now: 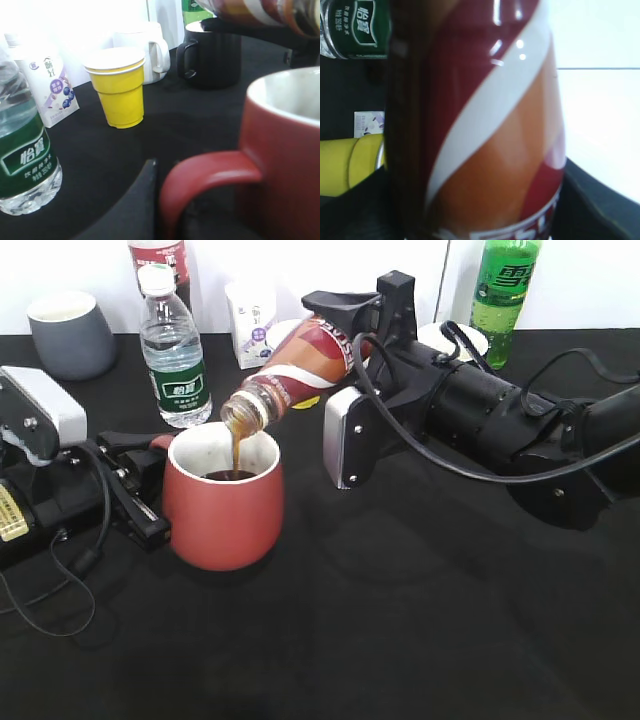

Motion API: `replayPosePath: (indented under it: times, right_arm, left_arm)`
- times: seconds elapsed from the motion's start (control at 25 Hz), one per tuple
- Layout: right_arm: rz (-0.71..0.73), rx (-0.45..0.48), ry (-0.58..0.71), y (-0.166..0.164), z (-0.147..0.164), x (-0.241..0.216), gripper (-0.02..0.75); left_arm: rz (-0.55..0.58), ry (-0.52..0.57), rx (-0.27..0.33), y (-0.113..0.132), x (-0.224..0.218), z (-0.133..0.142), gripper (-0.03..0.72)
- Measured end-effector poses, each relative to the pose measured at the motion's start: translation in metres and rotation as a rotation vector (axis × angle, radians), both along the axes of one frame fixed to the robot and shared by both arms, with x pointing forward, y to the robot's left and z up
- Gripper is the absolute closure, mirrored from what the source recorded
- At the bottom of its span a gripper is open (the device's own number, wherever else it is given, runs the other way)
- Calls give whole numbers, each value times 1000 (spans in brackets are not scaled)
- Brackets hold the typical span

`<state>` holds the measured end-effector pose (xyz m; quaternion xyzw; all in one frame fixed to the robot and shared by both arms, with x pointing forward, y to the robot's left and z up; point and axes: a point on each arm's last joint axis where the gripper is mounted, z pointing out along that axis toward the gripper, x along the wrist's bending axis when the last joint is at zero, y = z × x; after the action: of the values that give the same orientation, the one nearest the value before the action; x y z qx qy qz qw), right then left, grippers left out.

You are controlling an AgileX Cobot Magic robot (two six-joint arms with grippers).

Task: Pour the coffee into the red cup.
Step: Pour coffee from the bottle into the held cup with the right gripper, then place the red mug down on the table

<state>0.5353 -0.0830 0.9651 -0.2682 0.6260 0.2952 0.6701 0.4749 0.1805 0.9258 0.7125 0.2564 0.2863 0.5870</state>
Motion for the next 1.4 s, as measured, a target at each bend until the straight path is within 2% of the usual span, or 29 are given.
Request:
replayPosePath:
  times: [0.12, 0.36, 0.64, 0.72, 0.92, 1.0, 1.08, 1.16, 1.24, 1.4]
  right_arm:
    - [0, 2, 2, 0, 0, 0, 202]
    - [6, 62, 68, 0, 0, 0, 202]
    - [17, 191, 227, 0, -1, 0, 202]
    - [22, 274, 326, 0, -2, 0, 202]
    - [57, 666, 744, 0, -2, 0, 202]
    - [64, 748, 830, 0, -2, 0, 202]
    - [68, 789, 873, 0, -2, 0, 202]
    - [67, 795, 879, 0, -2, 0, 202]
    - [66, 800, 882, 0, -2, 0, 202]
    - [64, 806, 886, -1, -2, 1, 202]
  left_arm:
    - [0, 0, 0, 0, 0, 0, 640]
    - [0, -2, 2, 0, 0, 0, 640]
    - [0, -2, 2, 0, 0, 0, 640]
    - [3, -1, 1, 0, 0, 0, 640]
    - [8, -1, -1, 1, 1, 0, 640]
    - [8, -1, -1, 1, 1, 0, 640]
    - [13, 0, -2, 1, 1, 0, 640]
    - [57, 4, -15, 4, 3, 1, 640]
    - [148, 7, -35, 10, 8, 2, 640]
    - [338, -12, -36, 25, 17, 3, 640]
